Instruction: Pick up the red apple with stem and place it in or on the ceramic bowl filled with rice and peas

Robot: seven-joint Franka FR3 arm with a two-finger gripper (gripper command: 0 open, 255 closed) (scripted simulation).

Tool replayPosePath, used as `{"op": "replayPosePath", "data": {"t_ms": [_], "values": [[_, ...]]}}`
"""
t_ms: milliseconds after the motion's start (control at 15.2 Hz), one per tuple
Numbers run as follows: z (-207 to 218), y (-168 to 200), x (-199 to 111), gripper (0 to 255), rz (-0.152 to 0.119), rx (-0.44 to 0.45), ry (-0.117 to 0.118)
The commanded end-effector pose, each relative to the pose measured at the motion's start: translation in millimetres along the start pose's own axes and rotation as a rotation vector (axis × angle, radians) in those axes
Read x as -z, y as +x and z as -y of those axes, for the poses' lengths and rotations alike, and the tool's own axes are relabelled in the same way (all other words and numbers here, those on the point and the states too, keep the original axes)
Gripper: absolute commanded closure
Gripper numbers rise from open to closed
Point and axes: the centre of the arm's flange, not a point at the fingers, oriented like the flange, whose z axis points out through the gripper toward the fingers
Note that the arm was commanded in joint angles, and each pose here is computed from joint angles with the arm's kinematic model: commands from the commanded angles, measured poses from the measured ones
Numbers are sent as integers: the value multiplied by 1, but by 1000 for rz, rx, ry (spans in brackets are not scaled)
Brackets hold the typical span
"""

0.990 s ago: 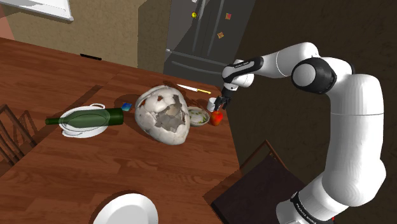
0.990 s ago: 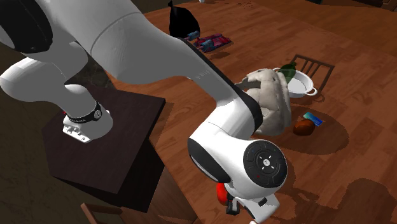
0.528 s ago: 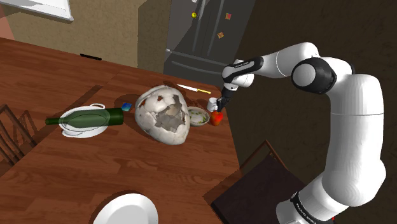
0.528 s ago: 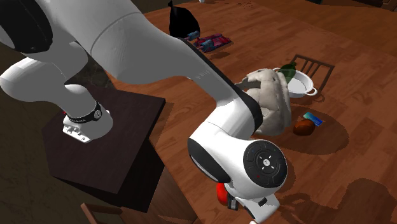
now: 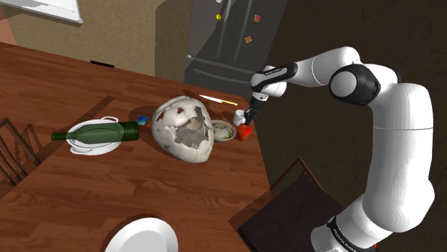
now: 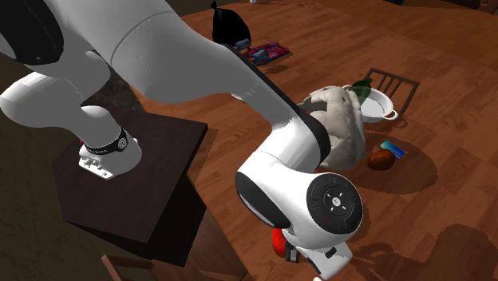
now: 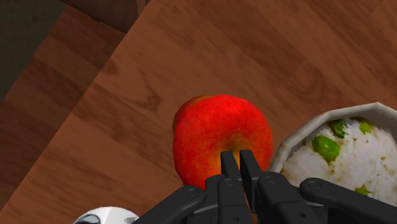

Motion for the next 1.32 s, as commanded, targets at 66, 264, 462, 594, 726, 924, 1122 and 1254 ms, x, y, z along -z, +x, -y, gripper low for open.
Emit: {"op": "replayPosePath", "data": {"t_ms": [66, 264, 462, 594, 726, 924, 1122, 1254], "values": [[2, -1, 14, 255, 0, 0, 0], [5, -1, 30, 255, 0, 0, 0], [7, -1, 46, 255, 0, 0, 0], [9, -1, 56, 255, 0, 0, 0], [11, -1, 66, 255, 0, 0, 0], [13, -2, 82, 255, 0, 0, 0], [16, -2, 98, 255, 0, 0, 0], [18, -2, 108, 255, 0, 0, 0]]}}
